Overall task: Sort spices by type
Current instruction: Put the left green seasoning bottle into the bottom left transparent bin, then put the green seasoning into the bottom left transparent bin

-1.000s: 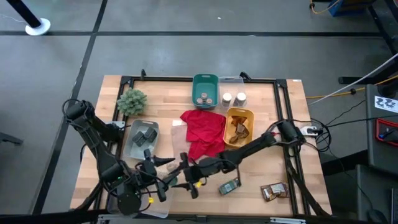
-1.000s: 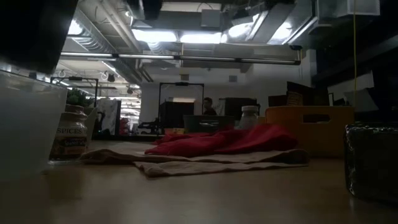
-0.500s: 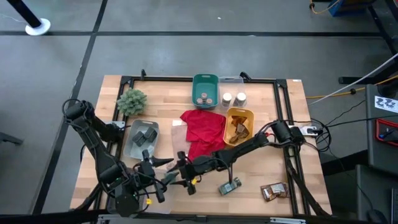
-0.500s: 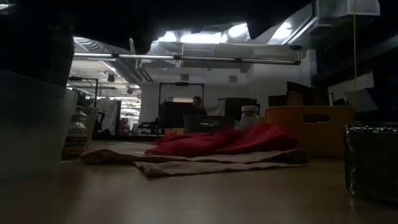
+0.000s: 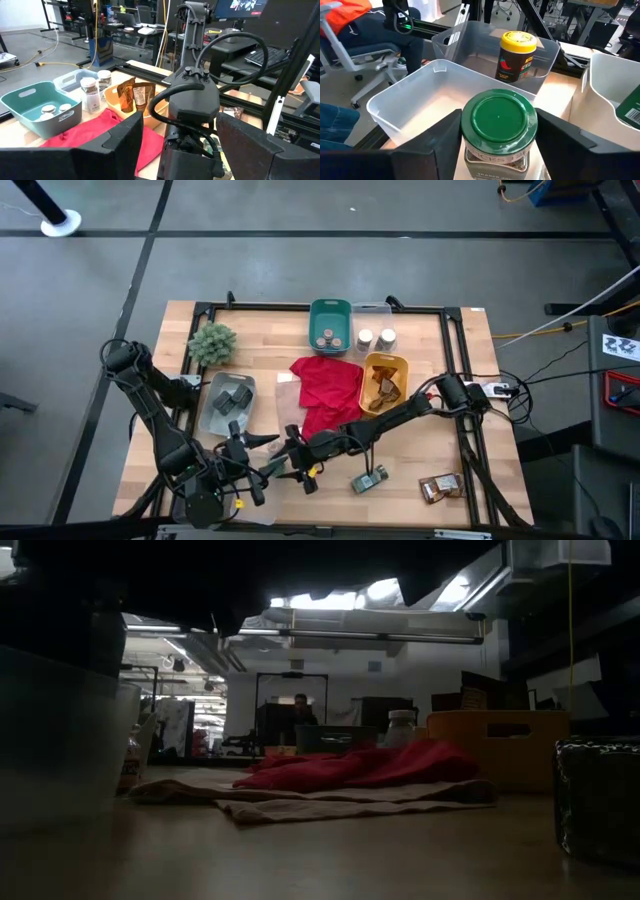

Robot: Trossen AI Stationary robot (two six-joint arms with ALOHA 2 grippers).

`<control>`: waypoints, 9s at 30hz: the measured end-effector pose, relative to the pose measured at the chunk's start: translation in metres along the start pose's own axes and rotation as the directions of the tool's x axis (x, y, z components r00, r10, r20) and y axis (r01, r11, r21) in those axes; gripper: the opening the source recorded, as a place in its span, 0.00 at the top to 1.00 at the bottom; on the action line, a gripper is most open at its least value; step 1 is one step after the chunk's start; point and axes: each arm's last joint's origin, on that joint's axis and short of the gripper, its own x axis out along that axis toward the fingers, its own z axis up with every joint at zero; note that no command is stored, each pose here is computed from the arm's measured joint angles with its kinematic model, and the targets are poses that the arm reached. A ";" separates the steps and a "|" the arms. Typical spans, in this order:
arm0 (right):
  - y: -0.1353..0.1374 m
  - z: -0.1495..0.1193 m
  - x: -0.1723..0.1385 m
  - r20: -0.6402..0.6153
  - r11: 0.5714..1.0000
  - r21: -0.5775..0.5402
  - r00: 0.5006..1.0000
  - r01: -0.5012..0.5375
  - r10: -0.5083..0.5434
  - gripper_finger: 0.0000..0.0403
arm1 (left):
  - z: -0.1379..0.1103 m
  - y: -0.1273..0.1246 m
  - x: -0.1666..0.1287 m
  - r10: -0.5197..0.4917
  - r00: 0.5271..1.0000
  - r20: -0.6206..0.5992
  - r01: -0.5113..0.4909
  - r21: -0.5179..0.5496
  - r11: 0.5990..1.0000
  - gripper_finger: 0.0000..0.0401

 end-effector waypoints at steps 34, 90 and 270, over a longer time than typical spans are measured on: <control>-0.004 0.062 -0.068 -0.237 1.000 0.014 0.971 -0.028 0.030 0.32 | -0.002 -0.003 -0.013 -0.045 0.999 -0.012 0.044 -0.041 0.998 0.41; 0.095 -0.027 -0.149 -0.911 0.967 0.236 0.368 0.092 0.187 0.32 | -0.004 0.003 0.011 -0.028 0.996 -0.082 0.026 -0.034 0.999 0.41; 0.094 -0.135 -0.217 -0.190 0.999 -0.003 0.981 -0.042 0.041 0.26 | -0.053 -0.008 0.122 -0.003 0.976 -0.218 -0.050 -0.235 0.971 0.41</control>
